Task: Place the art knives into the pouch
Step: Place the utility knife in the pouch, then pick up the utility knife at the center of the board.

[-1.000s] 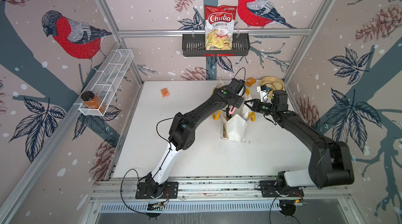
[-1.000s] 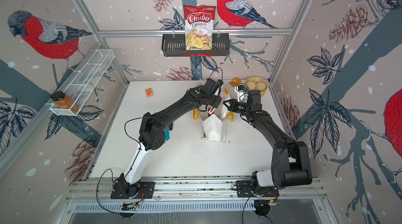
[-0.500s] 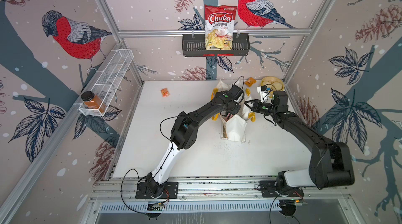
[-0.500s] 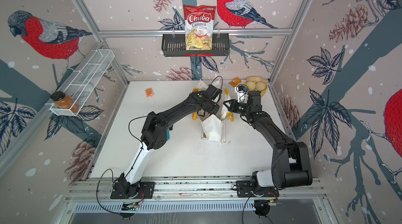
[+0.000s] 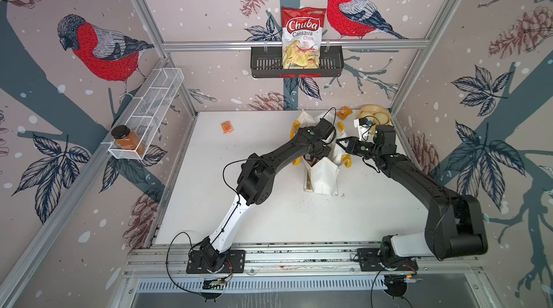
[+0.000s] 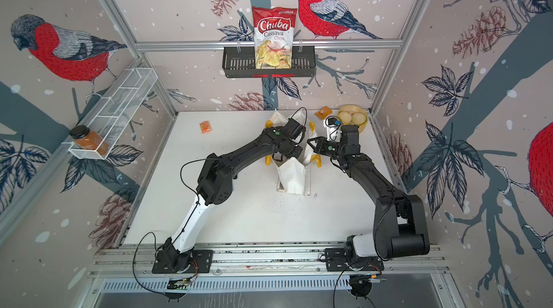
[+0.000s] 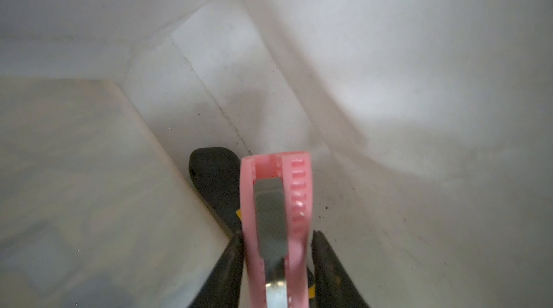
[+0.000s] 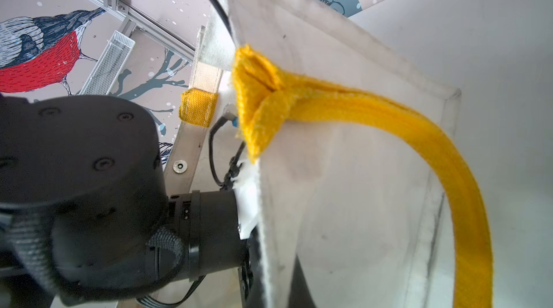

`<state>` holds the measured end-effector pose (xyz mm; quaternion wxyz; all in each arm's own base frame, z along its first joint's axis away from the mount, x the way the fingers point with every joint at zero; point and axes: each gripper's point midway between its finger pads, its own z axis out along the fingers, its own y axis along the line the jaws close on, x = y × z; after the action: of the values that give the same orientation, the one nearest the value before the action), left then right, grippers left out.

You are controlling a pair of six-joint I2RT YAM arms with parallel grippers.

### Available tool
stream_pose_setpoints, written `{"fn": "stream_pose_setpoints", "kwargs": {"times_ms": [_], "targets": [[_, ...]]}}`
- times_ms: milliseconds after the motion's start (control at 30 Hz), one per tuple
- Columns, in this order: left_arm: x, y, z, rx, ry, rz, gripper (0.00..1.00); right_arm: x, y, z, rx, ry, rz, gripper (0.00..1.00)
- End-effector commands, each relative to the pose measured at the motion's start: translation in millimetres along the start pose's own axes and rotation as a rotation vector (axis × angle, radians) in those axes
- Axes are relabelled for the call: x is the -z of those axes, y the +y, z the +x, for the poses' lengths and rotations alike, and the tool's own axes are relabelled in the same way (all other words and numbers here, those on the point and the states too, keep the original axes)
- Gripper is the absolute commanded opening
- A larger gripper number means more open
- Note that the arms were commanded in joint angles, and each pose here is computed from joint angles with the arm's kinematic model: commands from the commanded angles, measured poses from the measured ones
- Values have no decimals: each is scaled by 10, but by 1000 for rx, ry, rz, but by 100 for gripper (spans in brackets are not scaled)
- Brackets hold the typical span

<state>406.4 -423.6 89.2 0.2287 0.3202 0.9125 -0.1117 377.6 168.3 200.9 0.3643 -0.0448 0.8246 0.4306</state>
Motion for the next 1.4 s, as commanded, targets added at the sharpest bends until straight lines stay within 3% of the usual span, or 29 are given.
{"fn": "stream_pose_setpoints", "kwargs": {"times_ms": [0, 133, 300, 533, 800, 1133, 1367], "targets": [[9, 19, 15, -1, 8, -11, 51, -5, 89, -73, 35, -20, -38, 0], [9, 17, 1, 0, 3, -9, 59, -3, 91, -80, 38, -21, -37, 0], [192, 48, -127, 20, -49, -27, 61, -6, 86, -65, 41, -14, -36, 0], [978, 77, -582, 23, -269, -53, 62, -9, 91, -58, 41, -10, -41, 0], [1727, 318, -709, 49, -420, -179, 62, -12, 104, -52, 43, -12, -45, 0], [2323, 961, -168, 216, -480, -387, 63, -14, 86, -43, 42, -16, -41, 0], [2352, 1584, 525, 382, -435, -470, 63, -24, 82, -39, 40, -17, -46, 0]]}}
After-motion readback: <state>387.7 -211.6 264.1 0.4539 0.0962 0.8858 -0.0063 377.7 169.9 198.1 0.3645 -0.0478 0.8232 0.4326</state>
